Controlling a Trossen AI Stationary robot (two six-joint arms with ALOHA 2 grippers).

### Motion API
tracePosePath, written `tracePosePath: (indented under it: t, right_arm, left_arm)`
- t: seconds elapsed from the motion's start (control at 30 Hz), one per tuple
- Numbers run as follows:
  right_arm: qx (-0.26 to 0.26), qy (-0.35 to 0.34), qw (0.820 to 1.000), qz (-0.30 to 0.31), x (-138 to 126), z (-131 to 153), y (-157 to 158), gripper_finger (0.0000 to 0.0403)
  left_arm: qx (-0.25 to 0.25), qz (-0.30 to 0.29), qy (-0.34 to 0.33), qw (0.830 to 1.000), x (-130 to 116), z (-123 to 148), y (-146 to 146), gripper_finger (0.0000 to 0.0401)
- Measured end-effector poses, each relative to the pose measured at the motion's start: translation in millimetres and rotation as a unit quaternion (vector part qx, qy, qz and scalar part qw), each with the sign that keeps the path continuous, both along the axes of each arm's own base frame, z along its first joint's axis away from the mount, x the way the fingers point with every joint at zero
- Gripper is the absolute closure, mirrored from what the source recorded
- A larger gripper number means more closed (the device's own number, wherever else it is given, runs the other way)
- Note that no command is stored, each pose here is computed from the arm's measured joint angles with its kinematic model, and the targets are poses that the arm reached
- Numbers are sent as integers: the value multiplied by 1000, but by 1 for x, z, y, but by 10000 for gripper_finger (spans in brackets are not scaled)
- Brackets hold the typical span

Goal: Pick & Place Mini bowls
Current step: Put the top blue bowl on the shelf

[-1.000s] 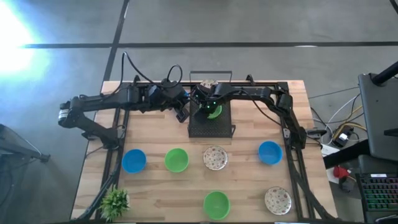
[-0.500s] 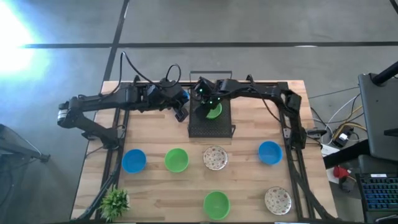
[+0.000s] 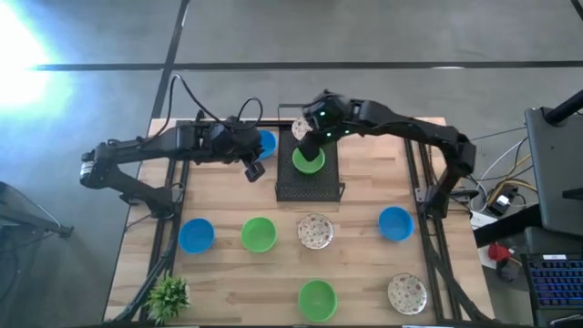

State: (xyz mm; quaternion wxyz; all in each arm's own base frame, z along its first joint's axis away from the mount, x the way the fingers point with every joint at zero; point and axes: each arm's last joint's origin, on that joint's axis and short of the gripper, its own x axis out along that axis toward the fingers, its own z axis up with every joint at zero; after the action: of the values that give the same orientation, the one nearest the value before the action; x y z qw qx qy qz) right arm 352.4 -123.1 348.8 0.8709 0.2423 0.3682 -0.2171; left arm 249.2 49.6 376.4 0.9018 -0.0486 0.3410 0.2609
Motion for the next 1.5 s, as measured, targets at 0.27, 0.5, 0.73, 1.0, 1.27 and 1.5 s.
tracePosePath:
  t: [0.27,0.5,0.73,1.0,1.27,1.5]
  right_arm:
    - [-34,-47,998,27,-33,38,19,330]
    - [-45,-76,996,33,-56,57,30,328]
    - [-48,-85,995,33,-62,62,31,334]
    - [-48,-84,995,33,-61,62,31,330]
    - [-48,-84,995,33,-61,61,31,335]
    - [-48,-84,995,33,-61,61,31,330]
  left_arm:
    - [-49,49,31,997,-7,-23,22,334]
    - [-119,146,36,981,-17,-64,57,334]
    - [-212,267,26,940,-32,-100,83,334]
    - [-248,351,20,903,-30,-133,113,334]
    - [-270,368,25,889,-21,-159,135,334]
    - [-280,390,29,877,-19,-173,145,334]
